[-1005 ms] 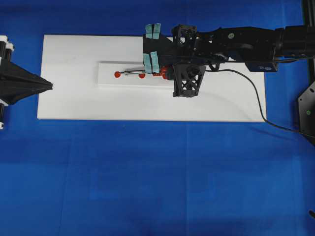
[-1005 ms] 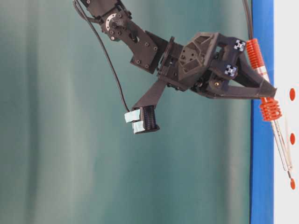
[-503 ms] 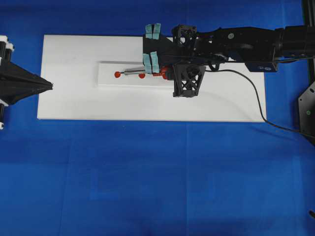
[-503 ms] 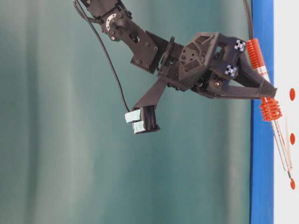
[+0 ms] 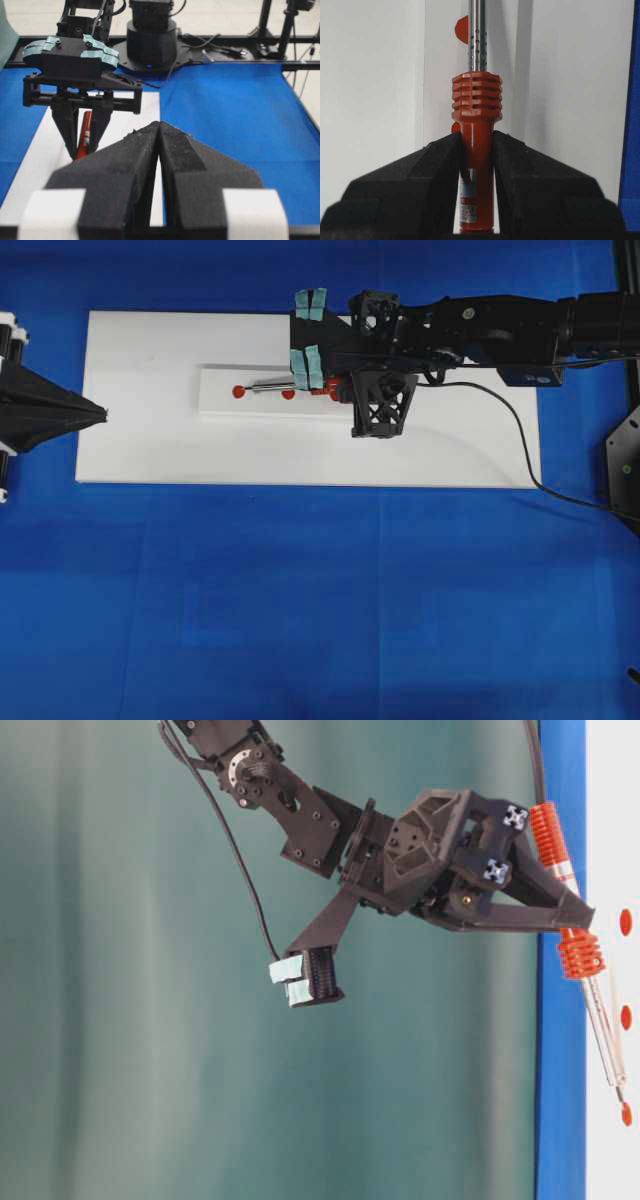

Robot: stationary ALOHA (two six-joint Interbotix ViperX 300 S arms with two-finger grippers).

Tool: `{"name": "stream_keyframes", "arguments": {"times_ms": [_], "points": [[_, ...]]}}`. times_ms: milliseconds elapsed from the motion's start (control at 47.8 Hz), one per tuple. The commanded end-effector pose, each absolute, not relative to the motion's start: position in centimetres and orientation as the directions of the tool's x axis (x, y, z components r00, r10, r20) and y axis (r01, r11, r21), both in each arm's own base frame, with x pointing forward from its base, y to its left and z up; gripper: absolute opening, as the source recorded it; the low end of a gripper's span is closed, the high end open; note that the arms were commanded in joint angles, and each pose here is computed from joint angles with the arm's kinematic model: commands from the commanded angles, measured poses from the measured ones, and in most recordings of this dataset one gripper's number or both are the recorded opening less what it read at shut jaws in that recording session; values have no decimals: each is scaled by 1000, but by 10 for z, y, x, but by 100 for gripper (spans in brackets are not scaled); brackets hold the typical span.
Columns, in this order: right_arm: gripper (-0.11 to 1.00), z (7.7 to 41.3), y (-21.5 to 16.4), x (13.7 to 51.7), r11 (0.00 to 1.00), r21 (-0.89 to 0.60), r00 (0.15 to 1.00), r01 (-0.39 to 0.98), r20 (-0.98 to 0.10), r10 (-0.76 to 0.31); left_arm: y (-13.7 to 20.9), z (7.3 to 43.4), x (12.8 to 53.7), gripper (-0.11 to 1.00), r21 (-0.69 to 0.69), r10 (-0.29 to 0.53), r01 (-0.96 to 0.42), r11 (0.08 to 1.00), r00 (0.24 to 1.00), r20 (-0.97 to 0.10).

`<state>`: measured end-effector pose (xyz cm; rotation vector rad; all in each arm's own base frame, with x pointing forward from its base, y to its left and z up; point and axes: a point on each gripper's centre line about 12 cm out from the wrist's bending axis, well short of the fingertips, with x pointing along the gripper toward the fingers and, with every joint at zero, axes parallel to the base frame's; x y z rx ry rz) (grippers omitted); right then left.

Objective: Touch the tip of the soldering iron to the mark.
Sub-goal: 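Hold the iron tip against the leftmost red dot, then raise the iron tip up and away from the strip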

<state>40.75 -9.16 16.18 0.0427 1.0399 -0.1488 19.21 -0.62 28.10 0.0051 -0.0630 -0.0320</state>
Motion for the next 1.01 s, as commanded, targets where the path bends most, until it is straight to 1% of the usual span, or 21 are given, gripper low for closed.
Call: {"name": "stream_keyframes", "arguments": {"times_ms": [0, 105, 251, 419, 649, 754, 984], "points": [[6, 176, -94, 413, 988, -39, 532, 147, -839, -112, -6, 285, 193, 0, 11, -31, 31, 999, 997, 74], [6, 179, -94, 414, 988, -39, 536, 148, -836, -113, -6, 285, 193, 0, 11, -31, 31, 999, 997, 74], [6, 196, -94, 414, 988, -40, 555, 150, -824, -118, -6, 285, 193, 0, 11, -31, 31, 999, 997, 74], [6, 222, -93, 409, 988, -42, 566, 148, -816, -119, -6, 285, 193, 0, 11, -31, 31, 999, 997, 75], [6, 269, -91, 399, 988, -49, 600, 147, -789, -129, -6, 286, 193, 0, 11, -31, 31, 999, 997, 77], [6, 284, -90, 395, 988, -53, 613, 146, -779, -132, -6, 286, 193, 0, 11, -31, 31, 999, 997, 77], [6, 286, -90, 393, 988, -59, 612, 144, -779, -136, -6, 286, 193, 0, 11, -31, 31, 999, 996, 78]]}}
